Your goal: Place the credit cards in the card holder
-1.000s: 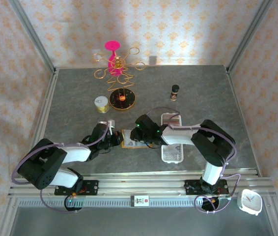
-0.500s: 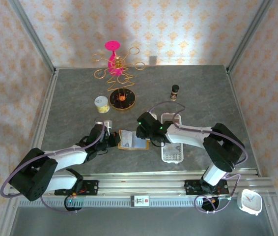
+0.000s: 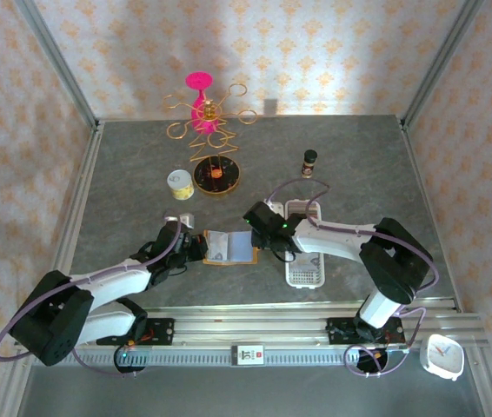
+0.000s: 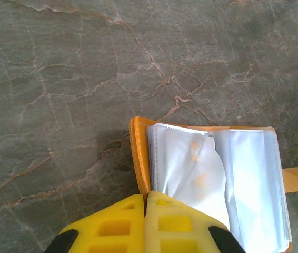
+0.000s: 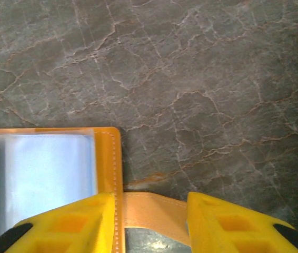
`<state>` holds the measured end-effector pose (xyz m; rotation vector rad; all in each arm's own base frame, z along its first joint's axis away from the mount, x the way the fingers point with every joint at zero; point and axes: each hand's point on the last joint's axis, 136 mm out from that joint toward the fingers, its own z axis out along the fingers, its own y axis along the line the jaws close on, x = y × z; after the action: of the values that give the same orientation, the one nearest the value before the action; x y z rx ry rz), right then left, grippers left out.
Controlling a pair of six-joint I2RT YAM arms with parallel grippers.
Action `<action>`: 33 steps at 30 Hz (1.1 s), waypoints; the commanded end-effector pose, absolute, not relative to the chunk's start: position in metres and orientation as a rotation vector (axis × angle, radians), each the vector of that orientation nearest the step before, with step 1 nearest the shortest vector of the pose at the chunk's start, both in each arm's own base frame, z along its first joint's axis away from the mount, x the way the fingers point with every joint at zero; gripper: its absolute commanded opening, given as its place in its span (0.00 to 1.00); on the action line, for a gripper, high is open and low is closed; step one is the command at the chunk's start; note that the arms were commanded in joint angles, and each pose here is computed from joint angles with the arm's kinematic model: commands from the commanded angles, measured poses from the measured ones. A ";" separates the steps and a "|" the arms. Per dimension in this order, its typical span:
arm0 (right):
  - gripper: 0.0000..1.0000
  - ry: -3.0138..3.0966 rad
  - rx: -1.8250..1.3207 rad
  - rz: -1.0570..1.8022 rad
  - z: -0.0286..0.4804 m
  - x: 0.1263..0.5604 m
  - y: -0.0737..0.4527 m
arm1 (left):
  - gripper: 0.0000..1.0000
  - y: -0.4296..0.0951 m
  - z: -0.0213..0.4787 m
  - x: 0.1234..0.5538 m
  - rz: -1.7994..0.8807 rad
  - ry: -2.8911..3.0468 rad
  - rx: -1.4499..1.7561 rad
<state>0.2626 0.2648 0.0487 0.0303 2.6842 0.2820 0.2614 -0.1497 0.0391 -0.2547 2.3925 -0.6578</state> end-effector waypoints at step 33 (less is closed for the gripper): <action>0.17 2.668 0.087 0.400 0.056 0.258 0.257 | 0.00 -0.140 0.037 0.259 -0.586 2.394 -0.252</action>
<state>0.2581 0.2536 0.0520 0.0769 2.6801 0.3340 0.2614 -0.1447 0.0379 -0.2660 2.3926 -0.6238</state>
